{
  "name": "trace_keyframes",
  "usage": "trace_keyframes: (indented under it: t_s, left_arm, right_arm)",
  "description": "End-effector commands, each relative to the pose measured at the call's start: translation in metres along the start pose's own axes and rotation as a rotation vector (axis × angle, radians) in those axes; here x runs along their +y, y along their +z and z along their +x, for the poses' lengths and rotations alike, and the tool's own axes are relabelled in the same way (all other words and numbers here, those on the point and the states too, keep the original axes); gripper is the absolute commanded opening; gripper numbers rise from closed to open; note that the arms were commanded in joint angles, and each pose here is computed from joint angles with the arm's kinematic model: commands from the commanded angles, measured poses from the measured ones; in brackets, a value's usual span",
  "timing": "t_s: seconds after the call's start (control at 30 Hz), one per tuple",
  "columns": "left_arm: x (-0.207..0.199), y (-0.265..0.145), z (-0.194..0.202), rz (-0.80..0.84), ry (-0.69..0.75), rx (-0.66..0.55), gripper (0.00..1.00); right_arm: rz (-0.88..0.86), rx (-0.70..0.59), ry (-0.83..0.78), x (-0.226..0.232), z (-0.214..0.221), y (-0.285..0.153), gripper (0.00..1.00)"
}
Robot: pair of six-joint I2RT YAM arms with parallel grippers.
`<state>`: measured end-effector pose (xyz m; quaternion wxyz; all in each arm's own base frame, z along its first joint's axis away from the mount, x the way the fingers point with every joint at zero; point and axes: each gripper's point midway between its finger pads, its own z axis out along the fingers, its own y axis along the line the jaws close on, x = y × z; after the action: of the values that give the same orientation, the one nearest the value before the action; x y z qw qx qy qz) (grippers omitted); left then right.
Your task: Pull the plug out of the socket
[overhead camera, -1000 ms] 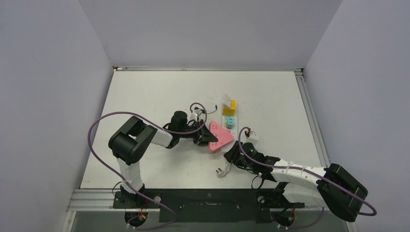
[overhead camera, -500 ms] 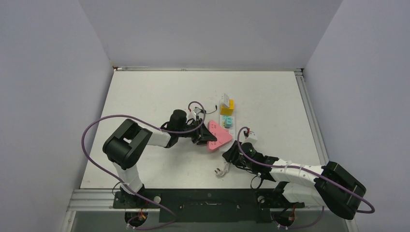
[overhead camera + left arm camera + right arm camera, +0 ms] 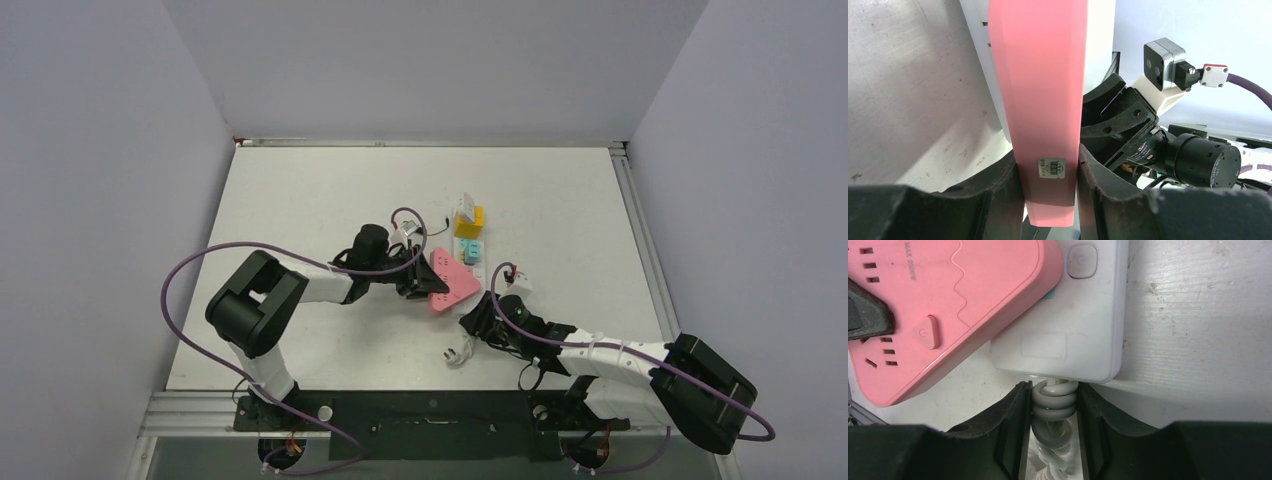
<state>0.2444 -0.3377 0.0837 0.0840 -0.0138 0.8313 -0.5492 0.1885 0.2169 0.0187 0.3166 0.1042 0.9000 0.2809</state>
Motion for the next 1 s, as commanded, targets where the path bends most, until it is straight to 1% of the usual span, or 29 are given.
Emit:
trace_keyframes:
  t_s: [0.0,0.1,0.3,0.5,0.83,0.97]
  left_arm:
    - [-0.013,-0.001,-0.008,0.0,0.08,-0.023,0.0]
    - [-0.015,-0.001,-0.007,0.016,0.06,-0.019,0.0]
    - [0.0,-0.001,-0.004,-0.029,-0.014,0.002,0.0]
    - [0.006,-0.008,-0.013,-0.062,-0.039,-0.017,0.0]
    - [0.007,-0.012,-0.017,-0.046,-0.072,-0.012,0.0]
    - [0.002,-0.013,-0.019,-0.031,-0.051,-0.02,0.0]
  right_arm:
    - [0.039,-0.01,-0.002,-0.011,0.0,0.0,0.05]
    - [0.042,-0.011,-0.002,-0.012,0.0,0.0,0.05]
    - [0.067,-0.011,-0.02,-0.017,0.0,0.001,0.05]
    - [0.13,-0.025,-0.068,-0.025,-0.004,0.001,0.05]
    - [0.177,-0.025,-0.11,-0.029,-0.004,0.002,0.05]
    - [0.175,-0.02,-0.106,-0.029,-0.002,0.003,0.05]
